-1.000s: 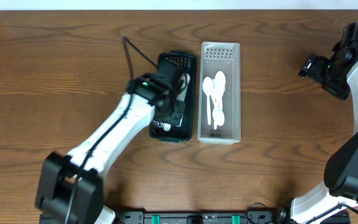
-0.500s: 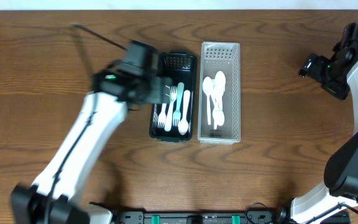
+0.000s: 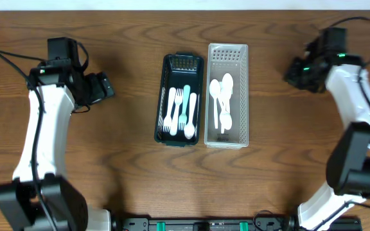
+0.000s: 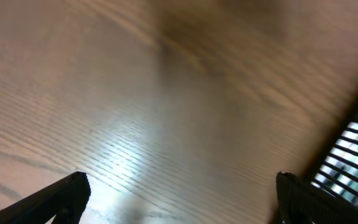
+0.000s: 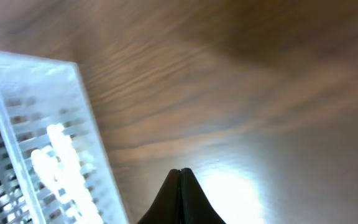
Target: Pack container
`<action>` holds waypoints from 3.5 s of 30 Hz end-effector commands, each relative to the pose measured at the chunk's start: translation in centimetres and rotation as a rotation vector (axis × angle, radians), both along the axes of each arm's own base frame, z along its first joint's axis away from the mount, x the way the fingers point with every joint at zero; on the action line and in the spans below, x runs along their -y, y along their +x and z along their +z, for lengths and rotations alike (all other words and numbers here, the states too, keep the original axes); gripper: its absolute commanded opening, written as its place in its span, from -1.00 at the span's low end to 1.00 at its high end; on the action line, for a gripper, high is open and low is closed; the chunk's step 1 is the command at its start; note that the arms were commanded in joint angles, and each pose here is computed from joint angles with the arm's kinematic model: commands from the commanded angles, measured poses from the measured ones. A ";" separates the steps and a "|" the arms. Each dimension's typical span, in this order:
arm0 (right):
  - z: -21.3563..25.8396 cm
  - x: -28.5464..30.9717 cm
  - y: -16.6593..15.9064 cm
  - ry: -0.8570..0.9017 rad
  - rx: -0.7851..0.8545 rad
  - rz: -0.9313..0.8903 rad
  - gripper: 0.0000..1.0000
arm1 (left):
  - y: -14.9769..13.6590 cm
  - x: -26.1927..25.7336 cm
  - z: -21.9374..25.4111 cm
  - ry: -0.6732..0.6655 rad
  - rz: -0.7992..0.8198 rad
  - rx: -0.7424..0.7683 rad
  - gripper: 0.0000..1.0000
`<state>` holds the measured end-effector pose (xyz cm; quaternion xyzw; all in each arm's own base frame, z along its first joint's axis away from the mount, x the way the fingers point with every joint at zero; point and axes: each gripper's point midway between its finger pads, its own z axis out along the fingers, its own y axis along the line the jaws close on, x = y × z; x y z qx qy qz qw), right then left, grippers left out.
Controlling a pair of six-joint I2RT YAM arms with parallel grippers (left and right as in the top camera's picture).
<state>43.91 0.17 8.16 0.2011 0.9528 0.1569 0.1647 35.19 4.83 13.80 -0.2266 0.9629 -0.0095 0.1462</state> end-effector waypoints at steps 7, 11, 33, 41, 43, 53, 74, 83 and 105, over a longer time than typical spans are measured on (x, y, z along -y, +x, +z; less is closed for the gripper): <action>-5.0 -10.5 0.1 0.133 -0.047 0.193 -0.97 | -0.8 -2.3 -3.3 -0.007 0.070 -0.105 0.96; -4.9 -12.5 0.5 0.133 -0.013 0.240 -0.97 | -0.8 -2.3 -3.5 -0.008 0.071 -0.110 0.96; 6.2 -1.2 2.8 -0.027 0.323 0.250 -0.97 | -0.8 -2.3 -3.3 -0.007 0.071 -0.106 0.96; 20.4 -1.6 -2.3 -0.157 0.620 0.308 -0.98 | -0.9 -2.3 0.3 0.010 0.072 0.002 0.96; 24.5 -1.9 -5.2 -0.196 0.715 0.320 -0.97 | -1.1 -2.3 2.1 0.019 0.072 0.056 0.96; 33.6 -3.5 -18.5 -0.282 0.960 0.323 -0.51 | -2.9 -1.9 9.2 0.054 0.073 0.275 0.96; 30.7 -4.7 -28.6 -0.259 0.878 0.330 0.98 | -3.6 -1.8 11.0 0.064 0.073 0.334 0.96; 27.5 -3.8 -29.8 -0.292 0.731 0.325 0.99 | -3.6 -1.8 11.0 0.064 0.073 0.334 0.96; 11.5 -2.5 -24.3 -0.535 0.897 0.427 0.98 | -3.6 -1.8 11.0 0.064 0.073 0.334 0.96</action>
